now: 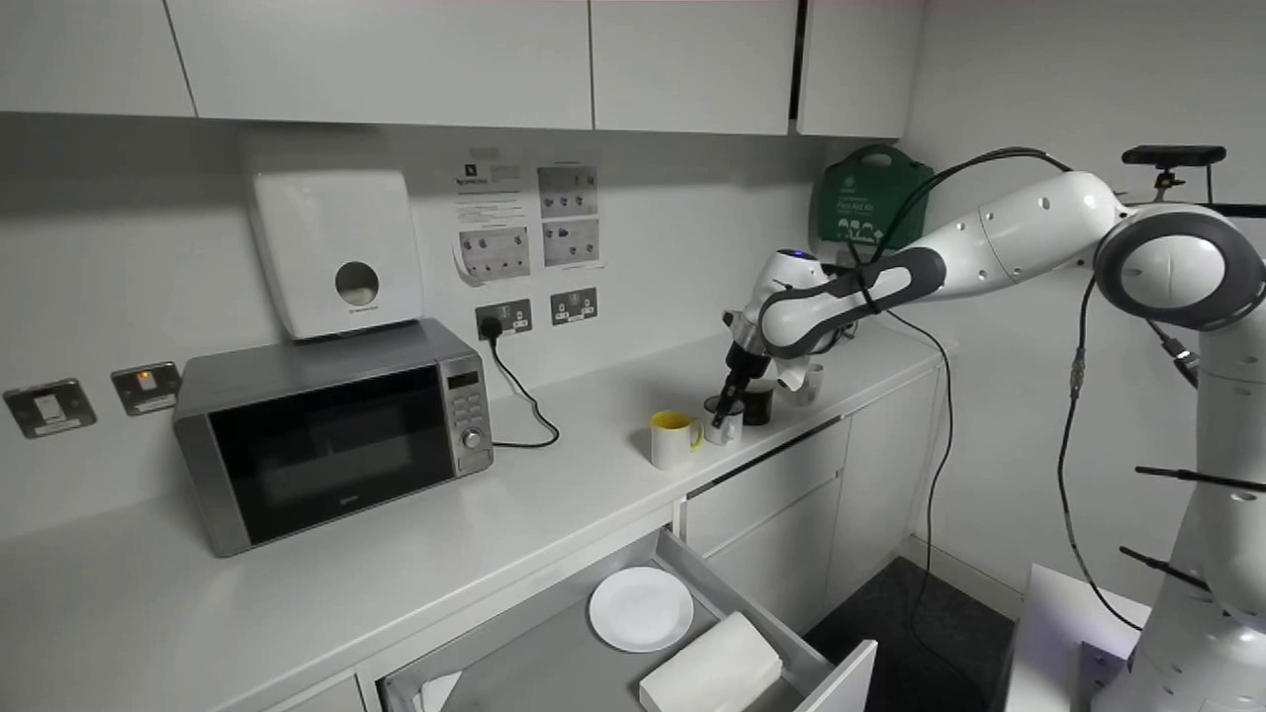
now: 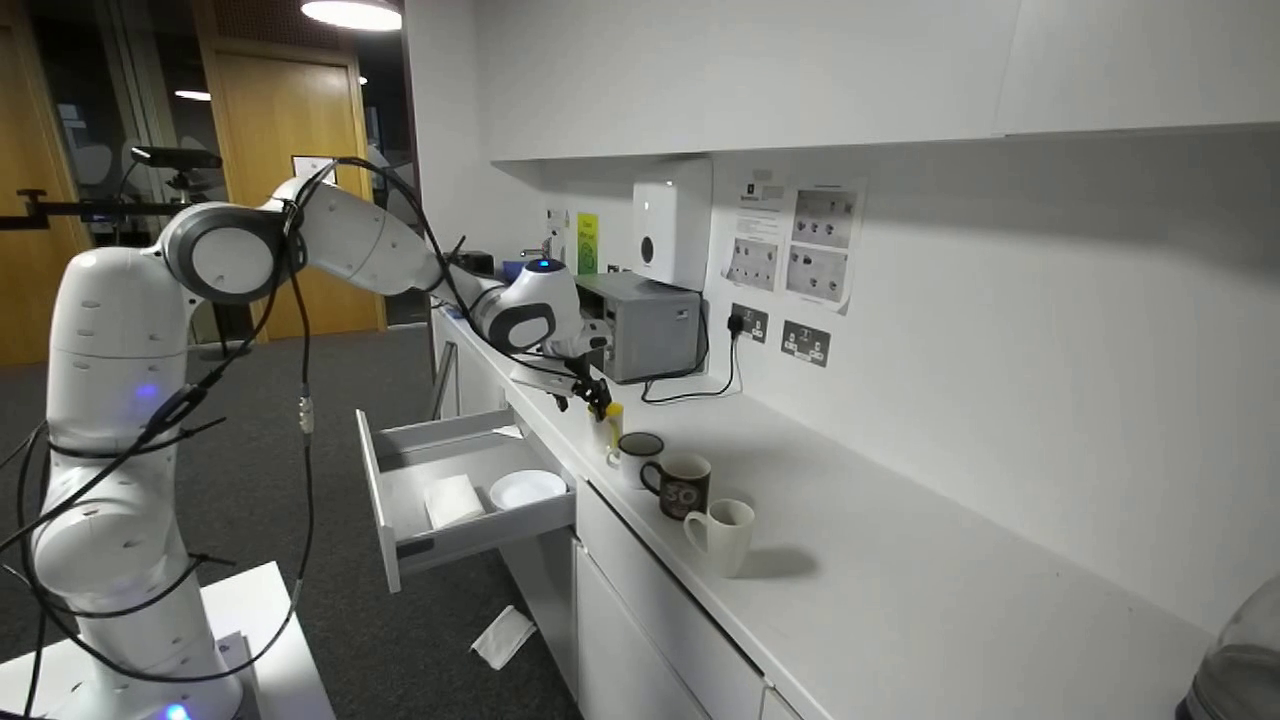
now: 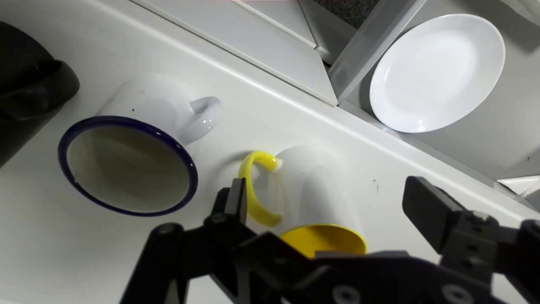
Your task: Pick the cup and put it in the drawer
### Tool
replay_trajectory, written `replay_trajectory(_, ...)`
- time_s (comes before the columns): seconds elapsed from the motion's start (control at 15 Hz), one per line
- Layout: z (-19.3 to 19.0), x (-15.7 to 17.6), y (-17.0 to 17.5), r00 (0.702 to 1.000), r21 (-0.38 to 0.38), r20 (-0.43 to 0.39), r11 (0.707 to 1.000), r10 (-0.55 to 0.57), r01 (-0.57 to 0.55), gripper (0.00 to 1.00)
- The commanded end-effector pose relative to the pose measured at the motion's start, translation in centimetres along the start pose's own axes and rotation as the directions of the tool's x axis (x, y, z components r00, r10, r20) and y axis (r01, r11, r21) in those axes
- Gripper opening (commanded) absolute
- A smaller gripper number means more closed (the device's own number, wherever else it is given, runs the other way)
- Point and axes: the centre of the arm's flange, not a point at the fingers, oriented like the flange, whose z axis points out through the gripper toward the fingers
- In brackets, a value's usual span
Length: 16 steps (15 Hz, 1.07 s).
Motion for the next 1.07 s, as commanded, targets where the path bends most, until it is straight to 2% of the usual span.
replay_trajectory(0.0,0.7,1.6,2.0,0.997,0.020,-0.063,0.998,-0.055,0.056,1.00)
replay_trajectory(0.6,2.0,3.5,4.7,0.981,0.049,-0.097,0.984,-0.168,0.174,1.00)
replay_trajectory(1.0,3.5,3.9,6.3,0.941,0.079,-0.068,0.939,-0.330,0.335,1.00)
